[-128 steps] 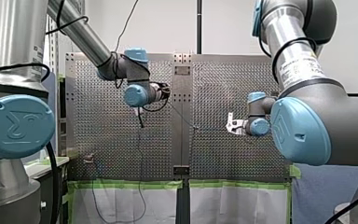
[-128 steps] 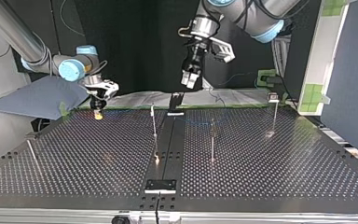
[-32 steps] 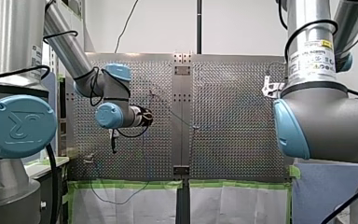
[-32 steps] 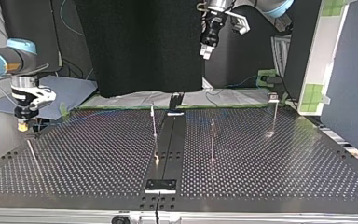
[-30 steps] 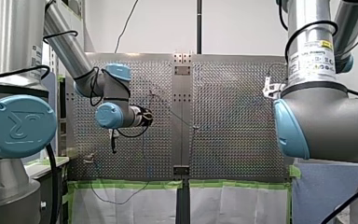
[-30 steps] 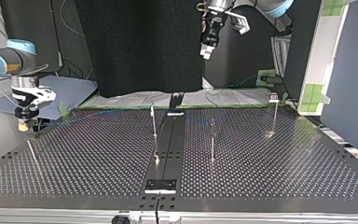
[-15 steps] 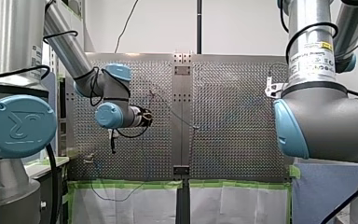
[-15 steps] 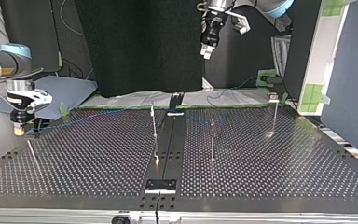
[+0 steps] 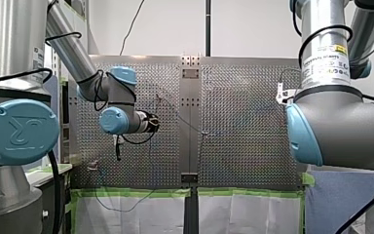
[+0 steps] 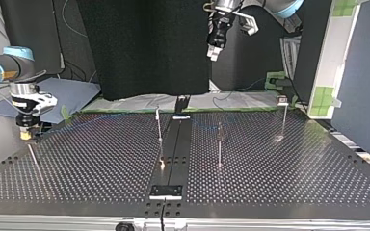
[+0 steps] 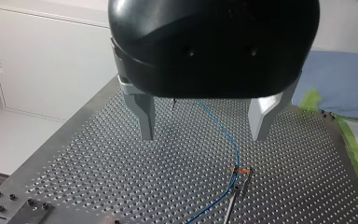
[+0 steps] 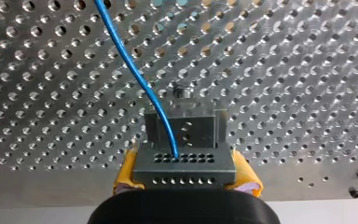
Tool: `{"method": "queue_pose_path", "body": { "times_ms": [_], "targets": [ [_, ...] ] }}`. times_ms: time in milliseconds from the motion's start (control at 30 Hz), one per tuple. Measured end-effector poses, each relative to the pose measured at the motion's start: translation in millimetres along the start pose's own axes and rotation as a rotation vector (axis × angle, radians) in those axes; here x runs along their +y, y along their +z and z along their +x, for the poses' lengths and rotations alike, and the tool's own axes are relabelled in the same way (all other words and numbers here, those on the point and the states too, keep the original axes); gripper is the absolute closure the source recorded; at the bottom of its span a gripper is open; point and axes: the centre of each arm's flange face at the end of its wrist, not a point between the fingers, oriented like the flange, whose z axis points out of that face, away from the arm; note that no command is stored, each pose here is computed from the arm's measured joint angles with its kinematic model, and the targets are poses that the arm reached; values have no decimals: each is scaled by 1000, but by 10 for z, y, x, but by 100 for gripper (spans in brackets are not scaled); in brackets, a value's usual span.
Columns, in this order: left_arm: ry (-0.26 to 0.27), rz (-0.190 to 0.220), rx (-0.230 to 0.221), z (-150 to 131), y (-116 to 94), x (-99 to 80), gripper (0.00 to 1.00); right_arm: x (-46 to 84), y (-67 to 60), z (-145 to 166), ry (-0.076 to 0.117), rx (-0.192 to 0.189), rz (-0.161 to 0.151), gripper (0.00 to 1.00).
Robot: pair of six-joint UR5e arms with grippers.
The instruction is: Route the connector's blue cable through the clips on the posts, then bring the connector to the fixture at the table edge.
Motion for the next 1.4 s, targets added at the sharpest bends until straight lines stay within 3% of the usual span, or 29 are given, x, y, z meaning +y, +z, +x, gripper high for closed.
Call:
{"method": "queue_pose_path", "body": {
  "times_ms": [400,733,1000,1400],
  "targets": [
    [0,-1,-1,2,2,1,1,-4,36,34,4,-24,24,100],
    [0,-1,0,4,2,1,1,-13,52,78,-15,-44,46,100],
    [0,-1,1,5,1,2,1,-20,58,70,-19,-45,64,100],
    [1,-1,2,8,0,2,1,100,72,30,-18,-48,58,100]
  ]
}}
